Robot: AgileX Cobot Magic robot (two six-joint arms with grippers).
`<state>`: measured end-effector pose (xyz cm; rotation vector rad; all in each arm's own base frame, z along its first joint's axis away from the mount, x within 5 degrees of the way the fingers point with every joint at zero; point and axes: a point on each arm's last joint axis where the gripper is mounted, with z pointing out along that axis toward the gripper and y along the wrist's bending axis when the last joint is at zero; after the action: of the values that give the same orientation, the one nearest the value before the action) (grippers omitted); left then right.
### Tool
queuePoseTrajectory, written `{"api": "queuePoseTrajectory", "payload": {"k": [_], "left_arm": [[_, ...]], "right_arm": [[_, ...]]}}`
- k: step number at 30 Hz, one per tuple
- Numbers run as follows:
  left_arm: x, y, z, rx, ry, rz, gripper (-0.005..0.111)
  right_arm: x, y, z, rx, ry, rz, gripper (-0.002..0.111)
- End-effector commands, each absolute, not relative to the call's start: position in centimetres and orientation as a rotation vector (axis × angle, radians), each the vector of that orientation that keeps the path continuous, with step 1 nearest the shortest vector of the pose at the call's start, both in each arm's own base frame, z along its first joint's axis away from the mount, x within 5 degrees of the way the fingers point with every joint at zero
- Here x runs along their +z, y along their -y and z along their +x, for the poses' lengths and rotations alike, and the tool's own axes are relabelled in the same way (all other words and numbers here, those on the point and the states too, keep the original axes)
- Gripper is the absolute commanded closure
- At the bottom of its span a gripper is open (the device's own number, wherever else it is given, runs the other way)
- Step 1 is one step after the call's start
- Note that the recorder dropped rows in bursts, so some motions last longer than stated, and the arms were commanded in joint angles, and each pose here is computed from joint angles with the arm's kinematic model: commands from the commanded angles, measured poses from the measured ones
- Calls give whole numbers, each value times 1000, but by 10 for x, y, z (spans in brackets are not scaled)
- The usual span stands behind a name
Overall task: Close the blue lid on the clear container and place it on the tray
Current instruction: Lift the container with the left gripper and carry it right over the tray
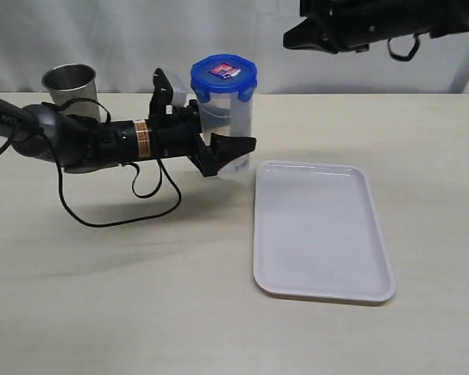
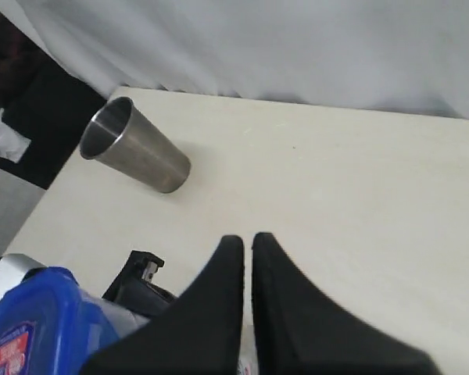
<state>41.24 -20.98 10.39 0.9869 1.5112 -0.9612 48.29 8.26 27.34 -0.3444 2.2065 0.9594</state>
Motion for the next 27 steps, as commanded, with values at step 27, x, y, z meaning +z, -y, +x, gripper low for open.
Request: {"api": "queuePoseTrajectory", "payload": {"k": [27], "left_arm": [[73, 333, 360, -983, -1468, 1099, 107]], "right_arm": [[296, -64, 434, 1015, -2290, -456, 104]]}}
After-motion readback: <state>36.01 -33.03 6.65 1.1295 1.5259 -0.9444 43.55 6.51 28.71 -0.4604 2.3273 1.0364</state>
